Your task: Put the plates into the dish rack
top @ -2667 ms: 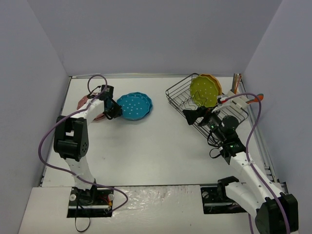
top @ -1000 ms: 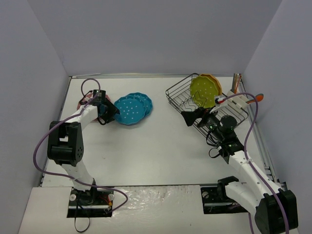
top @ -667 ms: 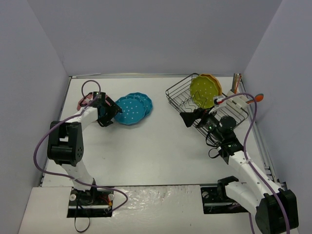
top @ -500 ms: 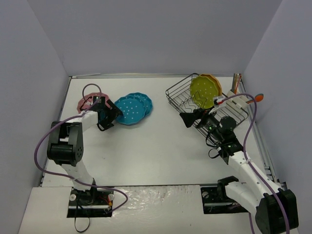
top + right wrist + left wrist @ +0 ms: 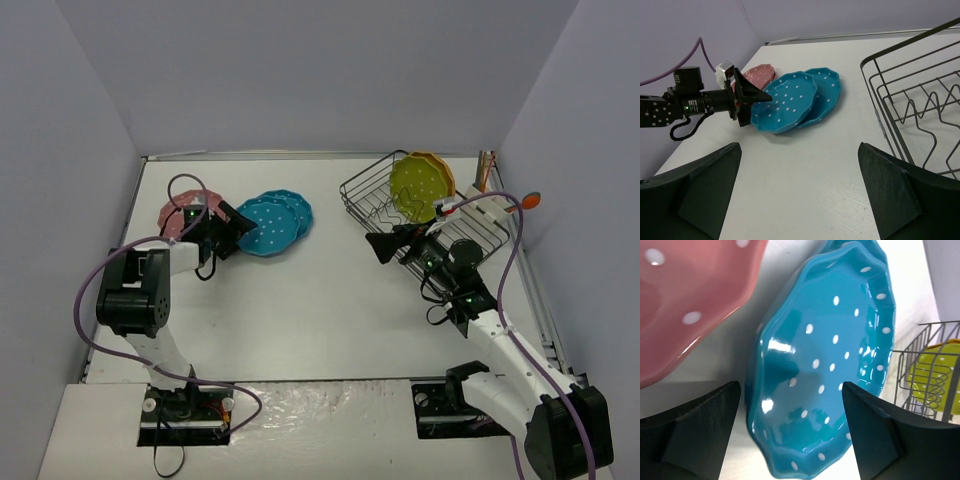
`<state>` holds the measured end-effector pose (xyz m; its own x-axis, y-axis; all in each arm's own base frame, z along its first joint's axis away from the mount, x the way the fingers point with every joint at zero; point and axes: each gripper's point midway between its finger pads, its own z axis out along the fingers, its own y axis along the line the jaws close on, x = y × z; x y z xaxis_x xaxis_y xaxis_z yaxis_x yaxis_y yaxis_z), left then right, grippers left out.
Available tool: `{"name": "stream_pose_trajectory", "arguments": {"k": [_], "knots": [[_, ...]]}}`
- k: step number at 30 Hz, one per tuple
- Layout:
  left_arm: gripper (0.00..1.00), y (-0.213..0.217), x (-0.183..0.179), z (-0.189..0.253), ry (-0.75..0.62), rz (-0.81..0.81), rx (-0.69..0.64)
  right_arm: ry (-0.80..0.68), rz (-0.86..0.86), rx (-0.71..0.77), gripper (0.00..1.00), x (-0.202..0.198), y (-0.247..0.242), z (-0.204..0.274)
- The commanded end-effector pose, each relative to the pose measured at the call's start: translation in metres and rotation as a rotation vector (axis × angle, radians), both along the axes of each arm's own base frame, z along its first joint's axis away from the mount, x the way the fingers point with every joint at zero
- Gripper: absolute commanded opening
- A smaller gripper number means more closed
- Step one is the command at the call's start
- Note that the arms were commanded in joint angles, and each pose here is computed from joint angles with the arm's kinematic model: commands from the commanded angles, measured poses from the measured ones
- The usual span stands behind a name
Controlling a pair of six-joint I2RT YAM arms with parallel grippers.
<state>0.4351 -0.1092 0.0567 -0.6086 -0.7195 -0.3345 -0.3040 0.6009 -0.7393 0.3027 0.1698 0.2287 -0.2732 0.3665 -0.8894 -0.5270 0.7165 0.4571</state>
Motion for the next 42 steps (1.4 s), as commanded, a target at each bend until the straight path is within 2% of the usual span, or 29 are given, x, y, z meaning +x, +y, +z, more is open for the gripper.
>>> {"name": "stream_pose_trajectory", "arguments": {"k": [1,4,8,15,19,24,28,35,42], "knots": [[0.78,-0.003,0.016,0.018,-0.113,-0.017,-0.044,-0.117,0.027,0.033,1.0,0.0,0.006,0.031],[0.73,-0.003,0.016,0.015,-0.116,-0.018,-0.055,-0.114,0.031,0.032,1.0,0.0,0.007,0.029],[0.6,0.0,0.013,0.009,-0.112,-0.01,-0.072,-0.116,0.035,0.035,1.0,-0.001,0.008,0.031],[0.32,-0.003,0.009,0.012,-0.139,-0.015,-0.115,-0.113,0.045,0.035,1.0,-0.001,0.012,0.031],[0.23,-0.005,0.007,0.022,-0.166,-0.02,-0.144,-0.114,0.049,0.035,1.0,-0.001,0.013,0.032],[0.06,-0.008,0.005,0.039,-0.191,-0.027,-0.169,-0.112,0.055,0.031,1.0,-0.002,0.016,0.033],[0.0,-0.01,0.002,0.066,-0.241,-0.04,-0.184,-0.105,0.058,0.031,1.0,-0.001,0.018,0.036],[0.0,-0.015,-0.008,0.132,-0.358,-0.084,-0.191,-0.076,0.078,0.079,1.0,0.0,0.028,0.053],[0.0,-0.021,-0.032,0.189,-0.465,-0.154,-0.184,0.017,0.126,0.082,1.0,0.01,0.058,0.061]]}}
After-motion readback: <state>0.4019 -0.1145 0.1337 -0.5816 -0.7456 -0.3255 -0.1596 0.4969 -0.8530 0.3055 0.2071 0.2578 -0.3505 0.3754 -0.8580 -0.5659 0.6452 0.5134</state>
